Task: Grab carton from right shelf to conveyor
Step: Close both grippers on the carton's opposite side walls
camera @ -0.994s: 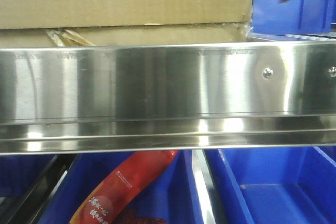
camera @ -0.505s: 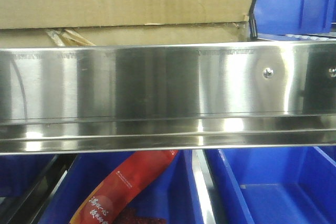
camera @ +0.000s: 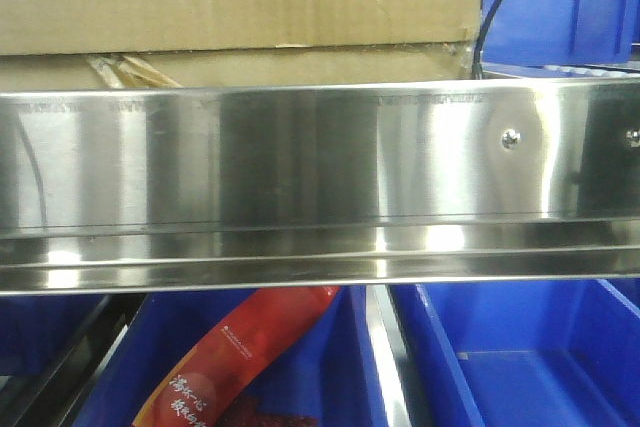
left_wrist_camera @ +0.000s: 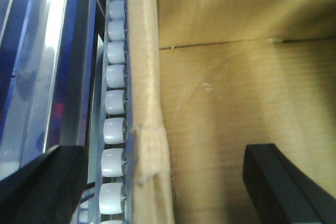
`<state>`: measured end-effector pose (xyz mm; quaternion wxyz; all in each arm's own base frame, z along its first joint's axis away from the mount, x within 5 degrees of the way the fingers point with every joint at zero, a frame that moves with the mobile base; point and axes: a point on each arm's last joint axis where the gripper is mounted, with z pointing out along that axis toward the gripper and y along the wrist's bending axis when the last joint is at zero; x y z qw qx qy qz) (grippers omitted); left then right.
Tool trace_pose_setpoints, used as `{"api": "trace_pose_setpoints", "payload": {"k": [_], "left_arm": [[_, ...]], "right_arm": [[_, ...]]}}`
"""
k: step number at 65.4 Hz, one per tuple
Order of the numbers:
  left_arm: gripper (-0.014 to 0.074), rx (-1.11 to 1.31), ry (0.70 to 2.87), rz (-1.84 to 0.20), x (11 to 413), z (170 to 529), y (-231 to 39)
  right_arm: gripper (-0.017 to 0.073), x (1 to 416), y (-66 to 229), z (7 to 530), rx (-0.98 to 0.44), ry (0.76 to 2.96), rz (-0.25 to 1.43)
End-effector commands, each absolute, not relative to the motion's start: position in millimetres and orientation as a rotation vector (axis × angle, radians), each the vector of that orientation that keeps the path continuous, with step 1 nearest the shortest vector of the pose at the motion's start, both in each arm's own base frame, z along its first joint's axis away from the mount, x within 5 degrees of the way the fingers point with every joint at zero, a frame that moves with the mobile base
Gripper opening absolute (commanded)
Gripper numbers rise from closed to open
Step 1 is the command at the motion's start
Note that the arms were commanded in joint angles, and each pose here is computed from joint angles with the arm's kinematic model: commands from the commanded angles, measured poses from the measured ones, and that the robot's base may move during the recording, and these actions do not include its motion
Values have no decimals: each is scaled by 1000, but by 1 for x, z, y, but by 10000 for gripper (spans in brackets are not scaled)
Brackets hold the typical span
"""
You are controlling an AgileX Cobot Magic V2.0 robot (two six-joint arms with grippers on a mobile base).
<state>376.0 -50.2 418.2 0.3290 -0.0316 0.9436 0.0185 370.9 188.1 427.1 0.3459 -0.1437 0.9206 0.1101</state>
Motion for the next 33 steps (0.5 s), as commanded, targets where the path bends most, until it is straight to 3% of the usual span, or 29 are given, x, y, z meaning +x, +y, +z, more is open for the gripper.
{"api": "trace_pose_setpoints", "payload": {"k": [1,11,14,15,16,21,33], "left_arm": [[455,-82,2454,49,376,421,-50],[200,-82,2454,49,376,421,-50],[83,-82,2454,49,376,421,-50],[-3,-82,2454,49,376,421,-50],[-48,-82,2454,49,376,421,-50],[0,-82,2454,49,376,421,-50],[-16,-83,2445,52,373,425,-49]], "right_arm": [[472,370,187,432,-385,2361,270],[128,370,187,432,-385,2361,270],[-15,370,187,432,-385,2361,270],[-90,370,187,432,-385,2361,270],[-93,370,187,432,-385,2361,270],[-55,370,187,432,-385,2361,270],[-66,370,187,433,-385,2359,271]]}}
